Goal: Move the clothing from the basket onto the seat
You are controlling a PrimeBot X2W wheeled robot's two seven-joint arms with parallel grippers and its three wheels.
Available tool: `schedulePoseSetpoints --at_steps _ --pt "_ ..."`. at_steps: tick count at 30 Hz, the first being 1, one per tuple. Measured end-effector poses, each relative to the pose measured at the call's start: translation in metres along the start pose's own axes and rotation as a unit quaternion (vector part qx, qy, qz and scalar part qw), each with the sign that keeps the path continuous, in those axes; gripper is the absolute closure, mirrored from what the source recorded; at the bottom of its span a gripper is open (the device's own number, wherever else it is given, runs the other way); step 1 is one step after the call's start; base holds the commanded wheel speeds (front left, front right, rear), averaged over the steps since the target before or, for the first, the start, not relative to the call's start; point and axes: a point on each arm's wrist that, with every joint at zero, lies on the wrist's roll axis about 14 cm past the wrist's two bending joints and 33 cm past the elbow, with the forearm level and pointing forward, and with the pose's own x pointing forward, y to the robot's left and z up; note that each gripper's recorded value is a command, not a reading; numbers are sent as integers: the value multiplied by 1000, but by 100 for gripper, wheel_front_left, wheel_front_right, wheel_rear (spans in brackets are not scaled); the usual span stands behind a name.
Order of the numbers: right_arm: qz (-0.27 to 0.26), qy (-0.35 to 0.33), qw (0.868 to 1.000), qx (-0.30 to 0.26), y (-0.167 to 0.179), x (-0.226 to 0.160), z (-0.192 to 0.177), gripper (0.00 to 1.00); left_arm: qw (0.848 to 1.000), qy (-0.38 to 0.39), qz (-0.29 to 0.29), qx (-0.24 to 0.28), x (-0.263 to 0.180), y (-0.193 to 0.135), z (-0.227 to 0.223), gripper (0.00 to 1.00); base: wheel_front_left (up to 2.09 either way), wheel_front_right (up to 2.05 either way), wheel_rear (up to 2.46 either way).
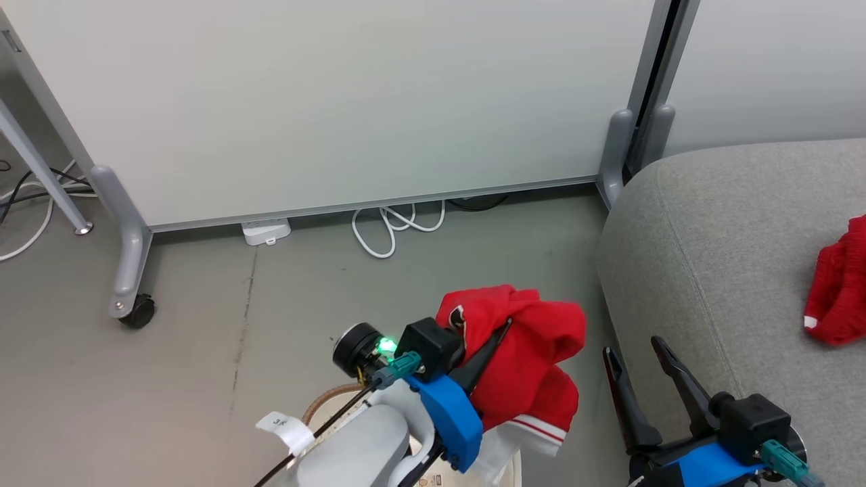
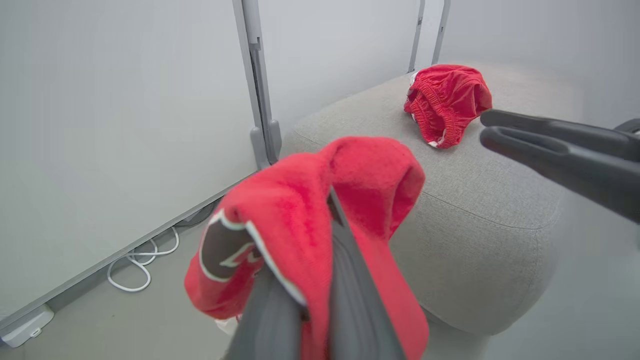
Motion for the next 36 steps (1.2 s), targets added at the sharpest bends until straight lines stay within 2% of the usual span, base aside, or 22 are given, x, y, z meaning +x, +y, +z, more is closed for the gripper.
schedulePoseSetpoints --at_steps 14,36 --pt "15 13 1000 1 10 -1 -7 0 999 -39 -16 21 14 -7 44 100 0 0 0" --pt "38 25 999 2 25 1 -12 0 998 -43 -25 24 19 -15 55 100 0 0 0"
